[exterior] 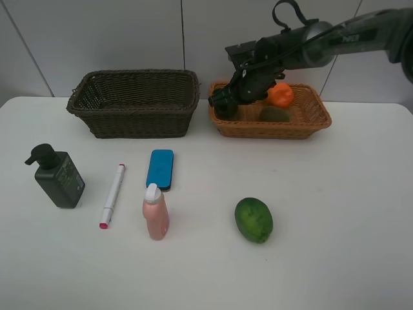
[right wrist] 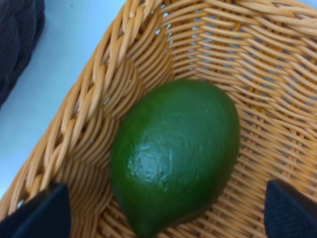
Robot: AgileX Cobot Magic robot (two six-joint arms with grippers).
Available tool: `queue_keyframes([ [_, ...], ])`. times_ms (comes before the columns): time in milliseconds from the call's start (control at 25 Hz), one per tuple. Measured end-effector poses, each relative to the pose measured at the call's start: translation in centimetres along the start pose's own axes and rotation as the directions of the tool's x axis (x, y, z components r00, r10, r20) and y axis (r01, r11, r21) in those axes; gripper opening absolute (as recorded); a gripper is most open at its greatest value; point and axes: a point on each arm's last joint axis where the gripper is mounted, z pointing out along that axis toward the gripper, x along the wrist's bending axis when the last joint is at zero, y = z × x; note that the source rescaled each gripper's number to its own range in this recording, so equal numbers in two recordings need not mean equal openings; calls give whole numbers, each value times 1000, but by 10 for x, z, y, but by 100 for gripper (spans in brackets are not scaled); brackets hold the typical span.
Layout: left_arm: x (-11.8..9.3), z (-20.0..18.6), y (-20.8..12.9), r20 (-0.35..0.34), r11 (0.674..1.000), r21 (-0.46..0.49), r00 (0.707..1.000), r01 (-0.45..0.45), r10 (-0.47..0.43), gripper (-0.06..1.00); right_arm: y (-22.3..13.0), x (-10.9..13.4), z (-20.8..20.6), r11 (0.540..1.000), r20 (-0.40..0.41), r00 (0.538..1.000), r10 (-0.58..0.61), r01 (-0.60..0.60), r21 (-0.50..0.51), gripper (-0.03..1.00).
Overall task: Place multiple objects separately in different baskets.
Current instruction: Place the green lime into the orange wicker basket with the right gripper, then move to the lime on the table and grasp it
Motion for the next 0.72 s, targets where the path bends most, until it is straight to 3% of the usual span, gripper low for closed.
queue_keyframes([
  [200, 0, 0, 0, 0, 1000, 0, 1000, 0, 0, 100, 8, -4, -25, 1000, 9, 1000, 5, -6, 25, 100],
  [720, 0, 0, 0, 0, 1000, 0, 1000, 0, 0, 100, 24, -20, -183, 982, 41, 998, 55, -61, 181, 100],
])
